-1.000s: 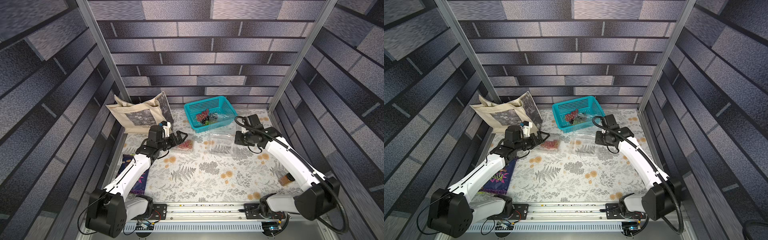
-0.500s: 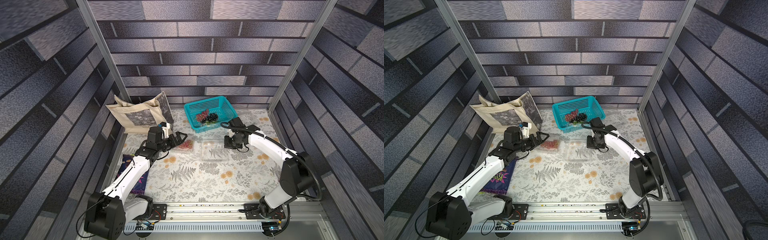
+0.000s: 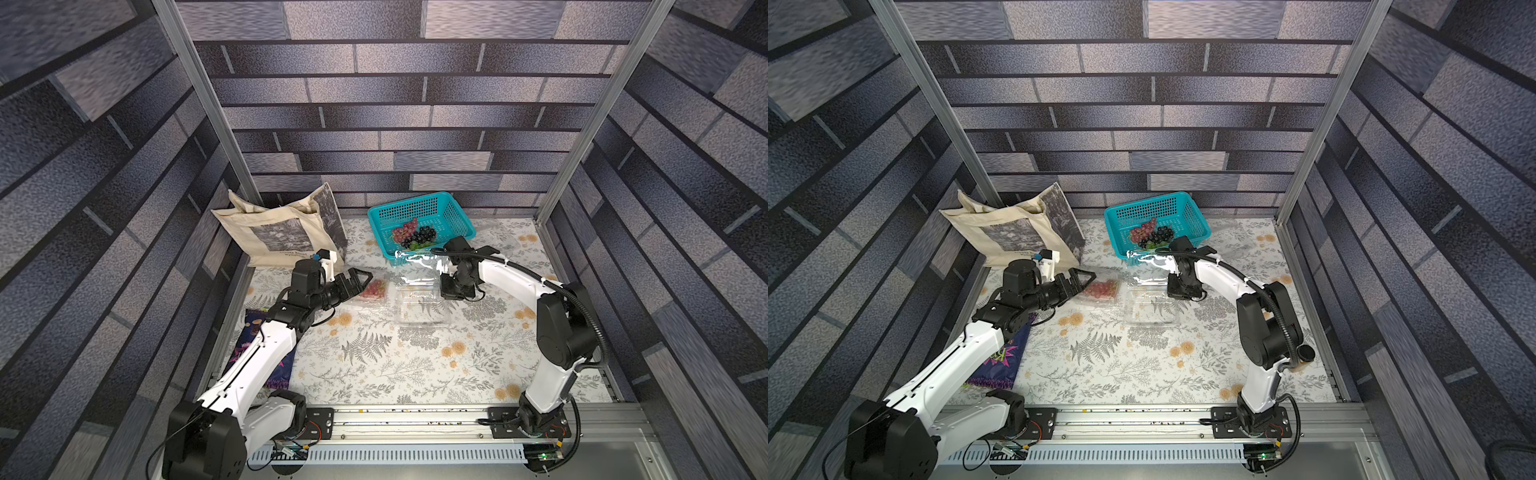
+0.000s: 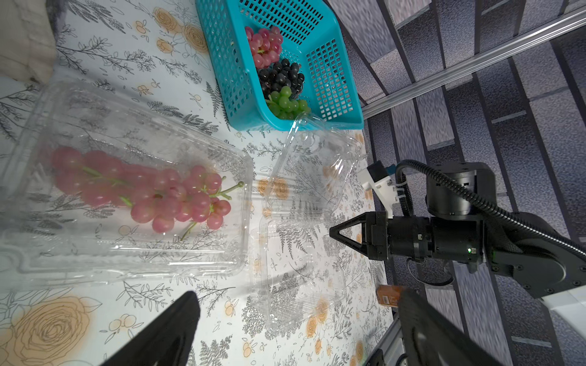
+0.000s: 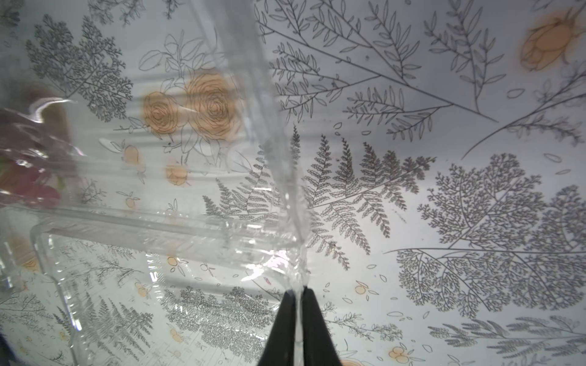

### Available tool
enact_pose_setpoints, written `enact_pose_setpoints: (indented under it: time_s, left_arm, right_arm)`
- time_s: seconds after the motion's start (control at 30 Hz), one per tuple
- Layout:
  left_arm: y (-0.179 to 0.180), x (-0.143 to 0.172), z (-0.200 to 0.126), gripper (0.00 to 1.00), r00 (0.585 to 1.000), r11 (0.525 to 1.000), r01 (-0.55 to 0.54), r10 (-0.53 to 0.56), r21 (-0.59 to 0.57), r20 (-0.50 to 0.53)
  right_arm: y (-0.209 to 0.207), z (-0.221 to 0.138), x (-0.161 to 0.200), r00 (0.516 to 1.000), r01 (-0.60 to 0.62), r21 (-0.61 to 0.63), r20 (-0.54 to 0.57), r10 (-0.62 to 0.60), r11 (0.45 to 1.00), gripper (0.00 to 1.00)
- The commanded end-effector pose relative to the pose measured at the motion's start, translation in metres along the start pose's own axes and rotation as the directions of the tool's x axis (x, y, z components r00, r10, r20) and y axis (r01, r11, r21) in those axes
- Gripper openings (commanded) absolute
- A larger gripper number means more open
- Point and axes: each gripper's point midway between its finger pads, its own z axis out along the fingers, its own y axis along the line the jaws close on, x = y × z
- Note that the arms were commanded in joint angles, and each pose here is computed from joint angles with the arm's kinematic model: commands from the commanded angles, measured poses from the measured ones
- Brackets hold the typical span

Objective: Pack grapes into containers
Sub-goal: Place the packing box at the center of the board.

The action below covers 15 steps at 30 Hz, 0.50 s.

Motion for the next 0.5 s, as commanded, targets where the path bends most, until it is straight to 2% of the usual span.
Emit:
enact_pose_setpoints:
  time_s: [0.0,0.1,0.17,0.23,0.27,0.37,0.47]
  left_arm:
    - [0.000,0.011,-0.007,1.00,1.000,1.000,0.024,-0.024,0.001,-0.017]
    - [-0.002,0.011,-0.011,1.00,1.000,1.000,0.026,-0.026,0.002,-0.014]
    - [0.002,0.015,-0.013,1.00,0.999,0.999,0.047,-0.048,-0.022,-0.024]
    - [0.001,0.014,-0.013,1.00,0.998,0.998,0.060,-0.061,-0.019,-0.030]
    - [0.000,0.014,-0.012,1.00,0.998,0.998,0.060,-0.061,-0.015,-0.036]
    - [-0.002,0.017,-0.010,1.00,0.994,0.997,0.082,-0.083,-0.015,-0.066]
    - [-0.006,0.021,-0.015,1.00,0.993,0.997,0.077,-0.078,-0.016,-0.089]
  right_arm:
    - [0.001,-0.014,-0.006,0.999,-0.018,0.020,0.035,0.018,1.000,0.14]
    - [-0.001,-0.019,-0.004,0.999,-0.024,0.030,0.040,0.023,0.999,0.17]
    - [0.000,-0.021,-0.001,0.999,-0.025,0.030,0.049,0.023,0.999,0.34]
    - [0.000,-0.023,0.000,0.997,-0.033,0.025,0.066,0.031,0.999,0.42]
    - [0.001,-0.025,0.000,0.996,-0.038,0.012,0.079,0.037,0.999,0.50]
    - [0.003,-0.038,-0.001,0.992,-0.061,-0.004,0.112,0.061,0.998,0.54]
    - [0.008,-0.061,-0.003,0.979,-0.096,-0.054,0.174,0.104,0.994,0.64]
